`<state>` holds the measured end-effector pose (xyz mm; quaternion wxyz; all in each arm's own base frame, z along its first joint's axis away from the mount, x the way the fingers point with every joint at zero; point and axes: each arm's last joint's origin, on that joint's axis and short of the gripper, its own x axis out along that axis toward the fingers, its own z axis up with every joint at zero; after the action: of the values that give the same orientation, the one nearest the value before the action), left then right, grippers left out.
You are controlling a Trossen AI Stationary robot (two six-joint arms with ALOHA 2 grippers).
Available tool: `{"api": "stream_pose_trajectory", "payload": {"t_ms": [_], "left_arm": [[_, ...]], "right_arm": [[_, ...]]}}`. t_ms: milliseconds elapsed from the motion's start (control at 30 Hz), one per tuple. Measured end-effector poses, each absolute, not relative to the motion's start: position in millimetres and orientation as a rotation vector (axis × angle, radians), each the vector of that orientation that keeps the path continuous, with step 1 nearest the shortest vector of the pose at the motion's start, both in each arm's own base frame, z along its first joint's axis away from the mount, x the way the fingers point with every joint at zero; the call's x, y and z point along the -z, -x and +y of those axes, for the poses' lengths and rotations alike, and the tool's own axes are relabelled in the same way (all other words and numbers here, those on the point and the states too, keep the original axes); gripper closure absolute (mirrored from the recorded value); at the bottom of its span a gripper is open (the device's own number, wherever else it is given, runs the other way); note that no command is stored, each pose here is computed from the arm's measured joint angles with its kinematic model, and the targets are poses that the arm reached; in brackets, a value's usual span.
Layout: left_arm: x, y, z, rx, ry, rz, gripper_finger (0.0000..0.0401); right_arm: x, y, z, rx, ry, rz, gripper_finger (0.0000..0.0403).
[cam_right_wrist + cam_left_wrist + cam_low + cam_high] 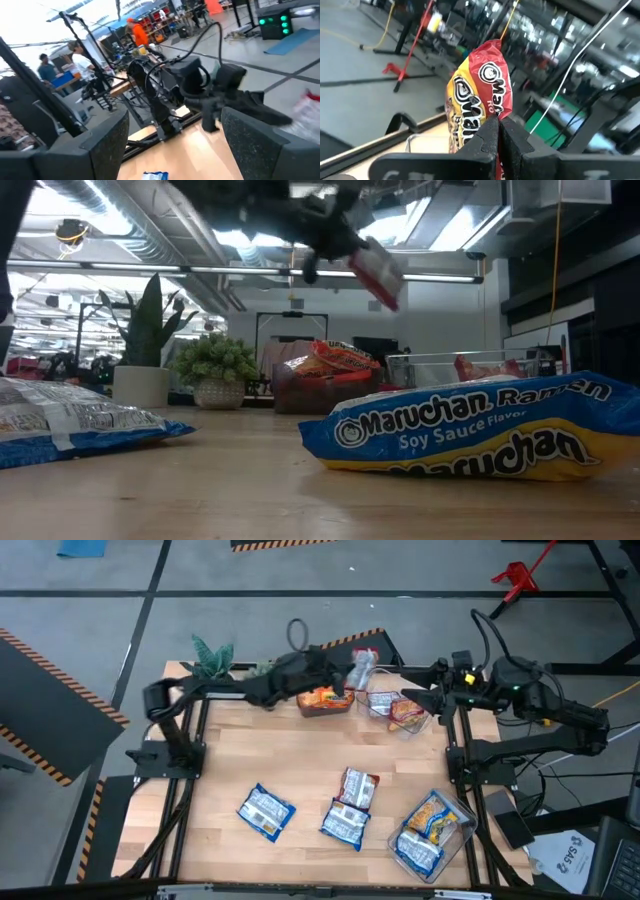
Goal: Sort Maruchan noodles
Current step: Put the red noodle pack into the top transparent bin
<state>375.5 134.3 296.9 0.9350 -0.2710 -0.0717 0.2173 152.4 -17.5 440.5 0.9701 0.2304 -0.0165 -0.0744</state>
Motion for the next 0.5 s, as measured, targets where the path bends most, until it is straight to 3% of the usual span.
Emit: {"api": "stream_pose_trajectory", "payload": {"t_ms": [500], "left_arm": [[-255,-455,173,-0.486,0.467,0.197,0.0401]], "right_arm": [[-438,-152,-21,0.281,-0.472,-0.037,0.0102]]}}
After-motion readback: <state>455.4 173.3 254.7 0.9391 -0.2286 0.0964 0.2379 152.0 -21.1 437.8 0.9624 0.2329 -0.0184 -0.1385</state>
